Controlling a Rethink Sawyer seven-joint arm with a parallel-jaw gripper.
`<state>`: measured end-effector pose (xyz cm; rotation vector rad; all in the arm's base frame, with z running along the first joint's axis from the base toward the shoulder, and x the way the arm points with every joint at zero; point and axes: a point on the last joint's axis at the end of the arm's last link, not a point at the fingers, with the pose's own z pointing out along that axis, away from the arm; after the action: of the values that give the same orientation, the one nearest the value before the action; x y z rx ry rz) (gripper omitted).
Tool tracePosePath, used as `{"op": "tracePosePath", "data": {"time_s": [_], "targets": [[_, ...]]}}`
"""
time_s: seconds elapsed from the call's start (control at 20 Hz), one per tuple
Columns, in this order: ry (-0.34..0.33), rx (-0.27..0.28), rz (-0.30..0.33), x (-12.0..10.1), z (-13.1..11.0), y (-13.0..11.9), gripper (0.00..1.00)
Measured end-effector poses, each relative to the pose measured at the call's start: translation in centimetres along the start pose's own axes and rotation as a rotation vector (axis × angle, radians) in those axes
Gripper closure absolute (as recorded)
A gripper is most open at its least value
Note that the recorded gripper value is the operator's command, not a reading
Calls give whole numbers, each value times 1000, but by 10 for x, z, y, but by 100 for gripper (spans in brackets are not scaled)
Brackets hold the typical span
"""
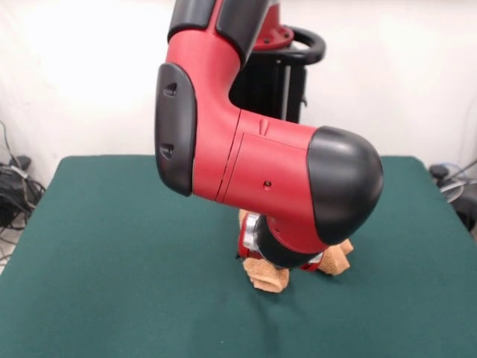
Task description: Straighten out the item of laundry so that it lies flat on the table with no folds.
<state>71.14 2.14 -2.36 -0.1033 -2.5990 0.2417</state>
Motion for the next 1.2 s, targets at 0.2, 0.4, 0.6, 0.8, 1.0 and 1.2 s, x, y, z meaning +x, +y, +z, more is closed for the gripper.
{"op": "tracePosePath", "data": {"time_s": [0.2,0.4,0.6,0.8,1.0,1.2], "targets": [[-1,0,0,0,0,0,100],[-9,1,-1,-1,0,0,100],[-26,2,0,-3,-3,0,100],[-48,3,2,-4,-10,-2,100],[-63,2,4,-4,-20,-4,100],[-63,2,4,-4,-20,-4,0]]}}
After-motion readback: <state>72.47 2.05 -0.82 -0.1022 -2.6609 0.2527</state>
